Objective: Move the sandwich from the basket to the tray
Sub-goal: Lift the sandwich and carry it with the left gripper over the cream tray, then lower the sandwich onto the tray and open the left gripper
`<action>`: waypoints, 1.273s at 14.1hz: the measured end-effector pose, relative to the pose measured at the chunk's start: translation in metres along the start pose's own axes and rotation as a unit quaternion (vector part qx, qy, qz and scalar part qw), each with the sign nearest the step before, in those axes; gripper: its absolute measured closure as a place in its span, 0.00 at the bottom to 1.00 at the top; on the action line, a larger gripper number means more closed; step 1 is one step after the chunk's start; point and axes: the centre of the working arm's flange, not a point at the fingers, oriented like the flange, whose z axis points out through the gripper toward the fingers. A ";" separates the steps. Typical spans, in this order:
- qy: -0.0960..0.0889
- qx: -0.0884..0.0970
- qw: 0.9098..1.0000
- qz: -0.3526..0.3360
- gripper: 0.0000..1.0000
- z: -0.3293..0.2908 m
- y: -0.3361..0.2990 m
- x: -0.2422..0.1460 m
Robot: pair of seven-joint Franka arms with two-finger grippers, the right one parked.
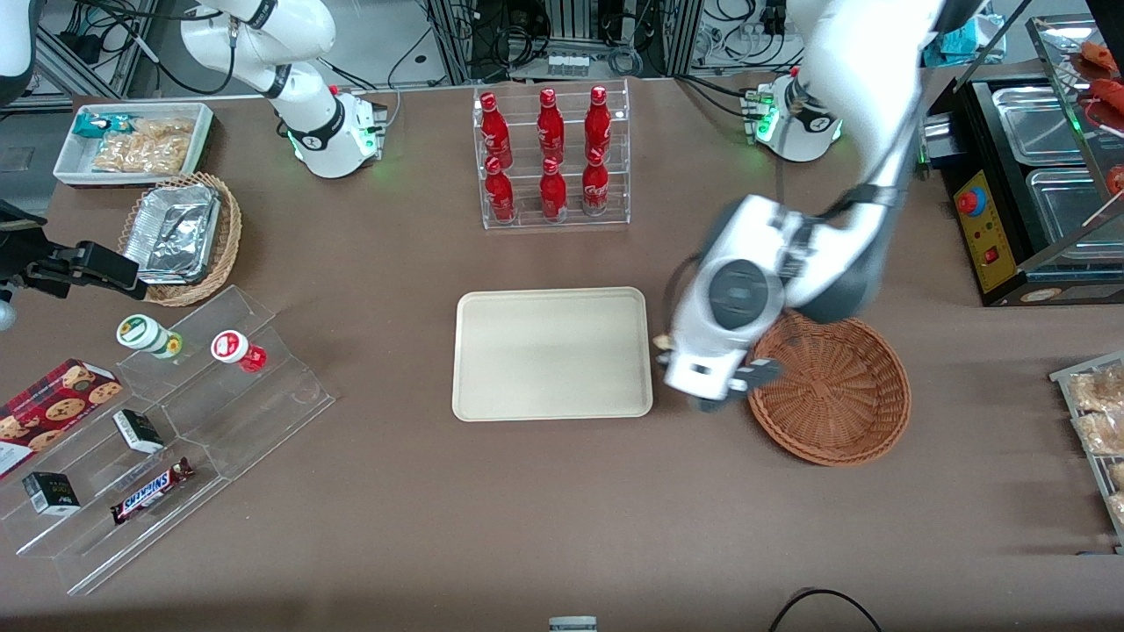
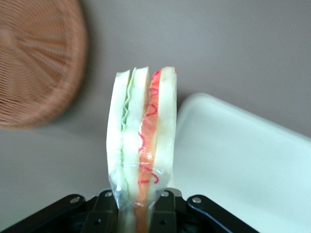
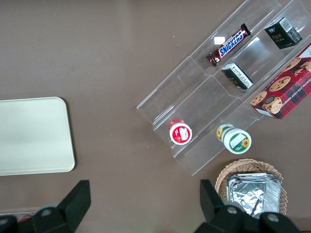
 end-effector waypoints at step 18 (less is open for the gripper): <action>0.006 -0.041 0.984 0.171 0.61 0.117 0.142 -0.104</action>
